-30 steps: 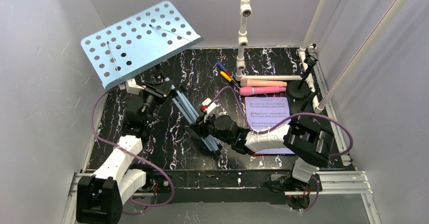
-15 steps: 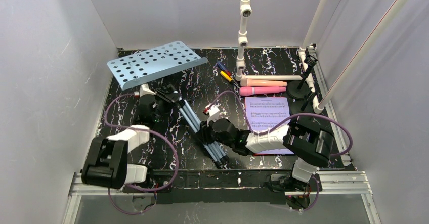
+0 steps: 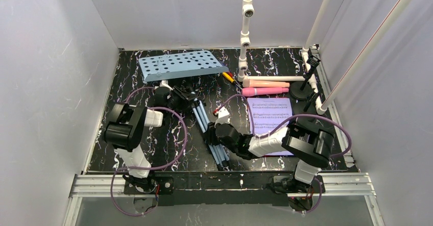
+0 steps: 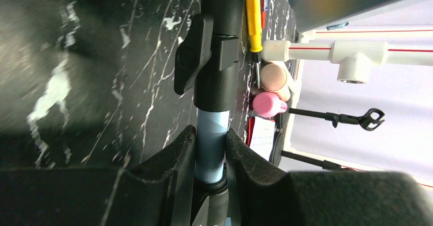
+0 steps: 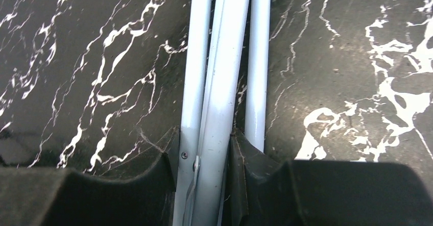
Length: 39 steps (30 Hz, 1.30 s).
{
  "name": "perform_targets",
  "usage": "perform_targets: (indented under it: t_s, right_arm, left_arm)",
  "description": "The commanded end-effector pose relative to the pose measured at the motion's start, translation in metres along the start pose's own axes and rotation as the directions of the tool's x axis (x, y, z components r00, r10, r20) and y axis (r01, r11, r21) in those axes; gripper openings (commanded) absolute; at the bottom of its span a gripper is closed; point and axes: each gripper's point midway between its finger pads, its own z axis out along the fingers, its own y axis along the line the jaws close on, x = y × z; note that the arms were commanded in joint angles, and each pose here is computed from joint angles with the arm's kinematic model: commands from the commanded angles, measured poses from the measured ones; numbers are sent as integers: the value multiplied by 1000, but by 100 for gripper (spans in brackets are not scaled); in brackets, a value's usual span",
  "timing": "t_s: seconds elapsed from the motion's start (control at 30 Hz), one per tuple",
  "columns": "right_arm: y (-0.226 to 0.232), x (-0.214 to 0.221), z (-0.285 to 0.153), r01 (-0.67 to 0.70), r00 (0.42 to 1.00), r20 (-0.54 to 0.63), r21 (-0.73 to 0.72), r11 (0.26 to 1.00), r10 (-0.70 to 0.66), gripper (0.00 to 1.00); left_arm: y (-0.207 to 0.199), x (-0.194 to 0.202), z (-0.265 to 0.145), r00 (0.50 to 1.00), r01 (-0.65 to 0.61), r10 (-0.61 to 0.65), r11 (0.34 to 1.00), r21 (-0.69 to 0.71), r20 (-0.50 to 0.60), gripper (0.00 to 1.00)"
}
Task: Pack up the instrument practice props
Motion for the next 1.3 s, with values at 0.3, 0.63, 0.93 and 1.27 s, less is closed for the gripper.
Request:
perform_targets:
  t_s: [0.3,0.63,0.93,1.27]
  right_arm:
    - [10,-72,11,-167,939,311,41,985,146,15]
    - [-6,-66,3,-219,917,369,155,963,150,21]
    - [7,-64,-5,-188,922,369,154,970,120,45]
    - [-21,-86,-48,-87,938,346,289,953,-19,88]
  left_arm:
    - [4,1,0,990,-138,136,988,-61,-48,34]
    - [20,6,-32,991,-130,125,977,-169,-37,65]
    - [1,10,-97,979,-204,206,966,-161,-4,67]
    - [-55,-22,-205,847,-487,518,845,-219,117,75]
